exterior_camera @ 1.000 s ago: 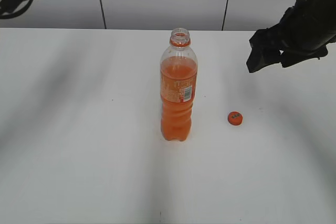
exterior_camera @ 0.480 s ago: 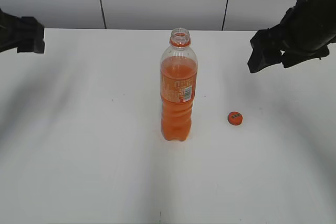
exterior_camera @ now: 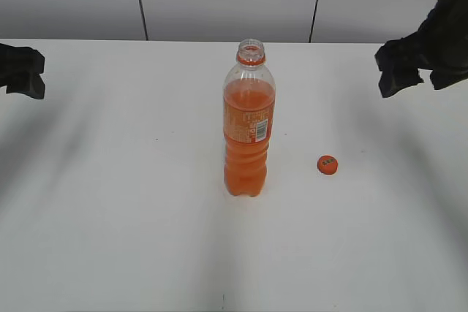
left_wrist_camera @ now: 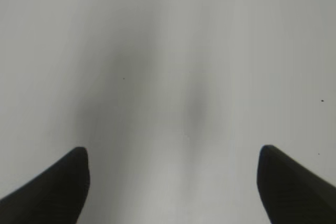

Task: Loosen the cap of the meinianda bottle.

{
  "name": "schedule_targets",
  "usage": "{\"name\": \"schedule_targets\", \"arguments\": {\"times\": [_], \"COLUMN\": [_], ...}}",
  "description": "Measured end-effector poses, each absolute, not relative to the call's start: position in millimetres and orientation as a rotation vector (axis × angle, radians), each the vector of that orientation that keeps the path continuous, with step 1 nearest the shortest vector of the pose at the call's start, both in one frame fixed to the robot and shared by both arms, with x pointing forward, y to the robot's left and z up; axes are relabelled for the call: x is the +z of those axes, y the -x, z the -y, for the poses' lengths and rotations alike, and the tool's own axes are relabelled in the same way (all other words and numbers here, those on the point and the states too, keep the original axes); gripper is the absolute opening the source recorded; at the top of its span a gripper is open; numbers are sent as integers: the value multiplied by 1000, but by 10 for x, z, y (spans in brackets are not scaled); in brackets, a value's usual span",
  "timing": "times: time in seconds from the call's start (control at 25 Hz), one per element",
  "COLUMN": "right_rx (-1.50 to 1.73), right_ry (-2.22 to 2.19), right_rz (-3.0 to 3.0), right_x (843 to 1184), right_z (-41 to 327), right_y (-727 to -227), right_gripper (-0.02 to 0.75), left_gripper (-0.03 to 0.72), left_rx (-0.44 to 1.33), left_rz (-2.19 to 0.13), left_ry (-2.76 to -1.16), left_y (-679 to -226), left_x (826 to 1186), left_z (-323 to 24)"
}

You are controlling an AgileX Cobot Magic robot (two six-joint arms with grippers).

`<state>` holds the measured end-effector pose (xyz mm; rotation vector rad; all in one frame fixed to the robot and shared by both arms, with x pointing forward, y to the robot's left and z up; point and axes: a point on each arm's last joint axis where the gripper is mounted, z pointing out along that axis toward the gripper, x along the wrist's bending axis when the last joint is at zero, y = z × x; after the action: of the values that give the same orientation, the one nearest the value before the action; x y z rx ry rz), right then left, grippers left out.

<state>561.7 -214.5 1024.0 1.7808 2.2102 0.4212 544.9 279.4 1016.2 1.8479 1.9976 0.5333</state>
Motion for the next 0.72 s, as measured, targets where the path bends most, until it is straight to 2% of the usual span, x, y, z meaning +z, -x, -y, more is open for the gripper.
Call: {"name": "schedule_targets", "arguments": {"times": [0.36,0.72], "right_rx": [355,324], "right_ry": [-1971,-1995], "right_rz": [-2044,-2020], "right_x": [10231,10228], "right_z": [2698,2806], "right_y": [-5691,-5688], "right_gripper": [591,591], "left_gripper": [588,588], "left_rx": [528,538], "left_rz": [-2001,-2021], "left_ry": [-1843,-1873], "left_y": [-5448,-5488], "left_x": [10162,10278], "left_z": [-2794,-2813]}}
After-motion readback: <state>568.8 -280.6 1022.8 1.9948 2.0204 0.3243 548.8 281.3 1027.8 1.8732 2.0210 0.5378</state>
